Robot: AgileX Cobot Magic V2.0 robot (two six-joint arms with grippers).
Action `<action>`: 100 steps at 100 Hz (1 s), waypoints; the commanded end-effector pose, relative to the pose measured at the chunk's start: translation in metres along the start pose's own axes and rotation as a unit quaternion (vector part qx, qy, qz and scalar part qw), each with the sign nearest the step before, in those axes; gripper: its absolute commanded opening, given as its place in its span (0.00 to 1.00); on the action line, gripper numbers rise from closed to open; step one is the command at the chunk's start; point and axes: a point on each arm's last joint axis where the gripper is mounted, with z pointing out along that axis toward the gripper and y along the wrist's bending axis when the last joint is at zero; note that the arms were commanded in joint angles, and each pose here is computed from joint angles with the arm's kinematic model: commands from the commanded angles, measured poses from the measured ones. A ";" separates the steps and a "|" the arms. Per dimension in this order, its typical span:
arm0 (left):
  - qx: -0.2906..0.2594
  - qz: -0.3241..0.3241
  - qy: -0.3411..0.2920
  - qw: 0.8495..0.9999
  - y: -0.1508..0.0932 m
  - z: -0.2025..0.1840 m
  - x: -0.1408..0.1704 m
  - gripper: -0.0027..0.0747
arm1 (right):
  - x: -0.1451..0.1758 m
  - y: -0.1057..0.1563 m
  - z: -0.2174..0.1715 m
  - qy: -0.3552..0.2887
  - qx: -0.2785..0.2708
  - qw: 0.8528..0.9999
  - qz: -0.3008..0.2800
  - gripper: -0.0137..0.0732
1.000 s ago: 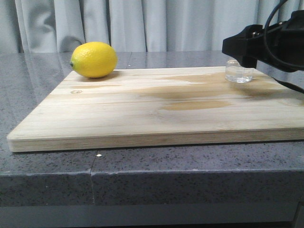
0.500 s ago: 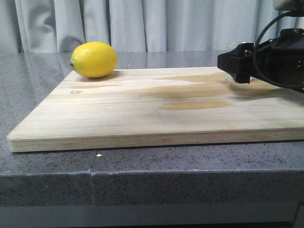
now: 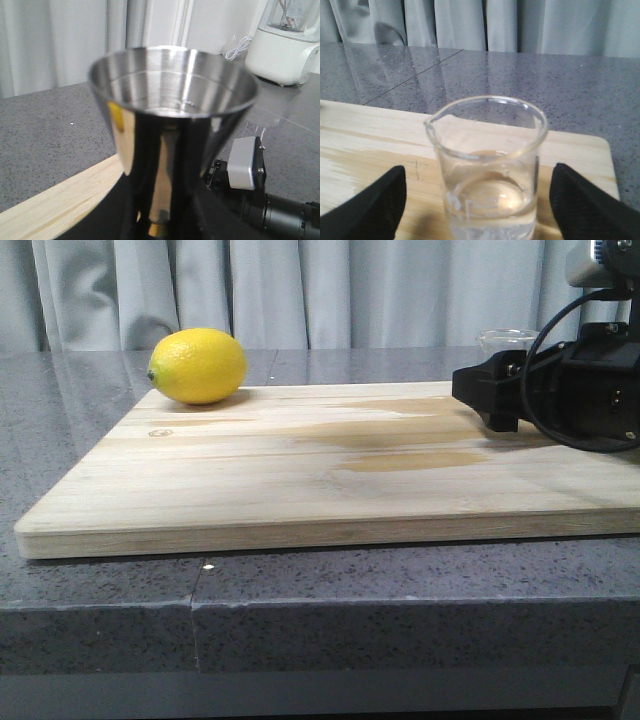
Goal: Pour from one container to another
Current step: 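Grasp the glass beaker with the right gripper and lift it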
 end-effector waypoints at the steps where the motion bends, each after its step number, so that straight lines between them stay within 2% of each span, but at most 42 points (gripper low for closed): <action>1: 0.003 -0.007 -0.076 0.997 -0.003 -0.010 -0.029 0.01 | -0.021 -0.001 0.002 -0.067 0.005 0.998 -0.006 0.77; 24: 0.003 -0.007 -0.076 0.997 -0.003 -0.010 -0.029 0.01 | -0.022 -0.002 0.002 -0.071 0.010 0.997 -0.003 0.75; 48: 0.003 -0.007 -0.076 0.997 -0.003 -0.010 -0.029 0.01 | -0.022 -0.002 0.002 -0.071 0.010 0.997 -0.003 0.51; 60: 0.003 -0.007 -0.076 0.997 -0.003 -0.010 -0.029 0.01 | -0.022 -0.002 0.002 -0.071 0.006 0.997 -0.005 0.44; 100: 0.002 -0.006 -0.069 0.998 -0.002 -0.010 -0.024 0.01 | -0.031 0.001 -0.001 -0.079 -0.005 0.997 -0.014 0.43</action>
